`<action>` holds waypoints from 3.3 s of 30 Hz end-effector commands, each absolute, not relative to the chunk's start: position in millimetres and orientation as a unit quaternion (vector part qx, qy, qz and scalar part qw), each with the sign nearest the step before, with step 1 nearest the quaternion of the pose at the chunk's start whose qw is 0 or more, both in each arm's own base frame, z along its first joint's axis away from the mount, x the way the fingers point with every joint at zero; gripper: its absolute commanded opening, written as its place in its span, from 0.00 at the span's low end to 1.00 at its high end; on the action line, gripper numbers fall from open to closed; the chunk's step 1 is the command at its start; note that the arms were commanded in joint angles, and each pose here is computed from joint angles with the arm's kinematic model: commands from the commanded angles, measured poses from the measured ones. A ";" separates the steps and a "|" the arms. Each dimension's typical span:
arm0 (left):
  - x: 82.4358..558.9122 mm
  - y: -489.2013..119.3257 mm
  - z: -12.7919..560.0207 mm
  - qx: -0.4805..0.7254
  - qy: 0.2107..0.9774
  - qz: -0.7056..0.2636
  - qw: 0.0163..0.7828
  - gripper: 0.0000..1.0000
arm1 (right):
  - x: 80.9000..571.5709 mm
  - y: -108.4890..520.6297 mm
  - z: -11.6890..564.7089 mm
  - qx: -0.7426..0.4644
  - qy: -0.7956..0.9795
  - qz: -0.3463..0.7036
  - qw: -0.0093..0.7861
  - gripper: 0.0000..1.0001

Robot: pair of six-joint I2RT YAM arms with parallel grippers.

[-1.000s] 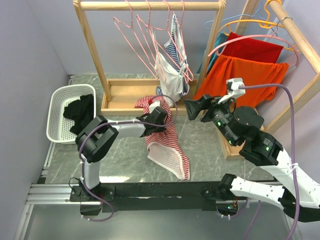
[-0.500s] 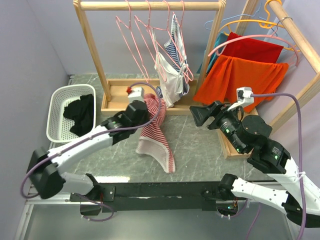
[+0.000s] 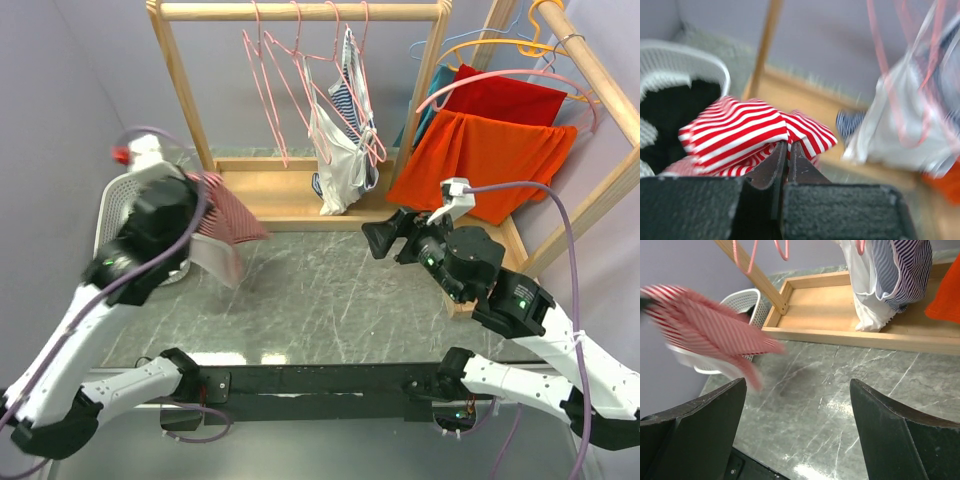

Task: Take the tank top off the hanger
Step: Pick up the tank top from the center of the board, then place the tank top in the bin, then pick up the hanger from the clothesline.

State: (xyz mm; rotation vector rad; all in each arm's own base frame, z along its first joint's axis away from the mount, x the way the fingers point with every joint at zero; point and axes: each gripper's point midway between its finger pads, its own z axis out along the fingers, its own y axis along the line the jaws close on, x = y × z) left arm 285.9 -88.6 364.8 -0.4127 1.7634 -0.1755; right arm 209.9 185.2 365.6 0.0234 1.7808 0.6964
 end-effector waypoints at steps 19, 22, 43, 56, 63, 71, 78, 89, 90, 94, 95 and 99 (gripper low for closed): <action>382.7 92.2 426.1 -0.276 0.685 0.075 0.670 0.01 | 210.6 192.8 377.7 -0.022 0.753 0.301 0.585 0.93; 388.4 114.6 426.0 -0.279 0.683 0.075 0.670 0.01 | 209.3 190.4 377.1 -0.020 0.754 0.299 0.584 0.93; 422.9 74.3 240.7 -0.232 0.821 -0.036 0.520 0.01 | 213.4 210.7 362.9 -0.036 0.767 0.307 0.561 0.93; 413.8 78.5 201.0 -0.291 0.853 0.008 0.433 0.99 | 221.9 197.7 383.6 -0.013 0.751 0.288 0.594 0.93; 384.6 61.2 289.7 -0.259 0.794 -0.039 0.548 1.00 | 238.4 186.7 418.0 -0.014 0.734 0.236 0.636 0.91; 353.0 22.8 308.7 -0.170 0.794 -0.105 0.574 1.00 | 274.0 176.6 481.7 -0.010 0.693 0.178 0.698 0.46; 341.5 -10.7 311.2 -0.138 0.790 -0.183 0.569 0.99 | 329.3 191.1 498.8 -0.050 0.692 0.156 0.703 0.43; 323.1 -54.7 263.6 -0.095 0.821 -0.242 0.509 0.99 | 387.5 228.2 482.3 -0.139 0.716 0.128 0.672 0.67; 321.6 -56.9 260.1 -0.095 0.823 -0.244 0.504 0.99 | 392.2 225.1 478.9 -0.132 0.718 0.119 0.673 0.68; 314.5 -68.0 246.0 -0.088 0.830 -0.253 0.489 0.99 | 402.8 220.1 470.8 -0.132 0.723 0.110 0.670 0.70; 313.6 -69.7 244.1 -0.087 0.831 -0.255 0.487 0.99 | 404.3 218.4 471.2 -0.129 0.723 0.104 0.671 0.70; 314.0 -73.3 235.4 -0.085 0.836 -0.256 0.477 1.00 | 406.7 221.1 466.3 -0.142 0.725 0.100 0.667 0.66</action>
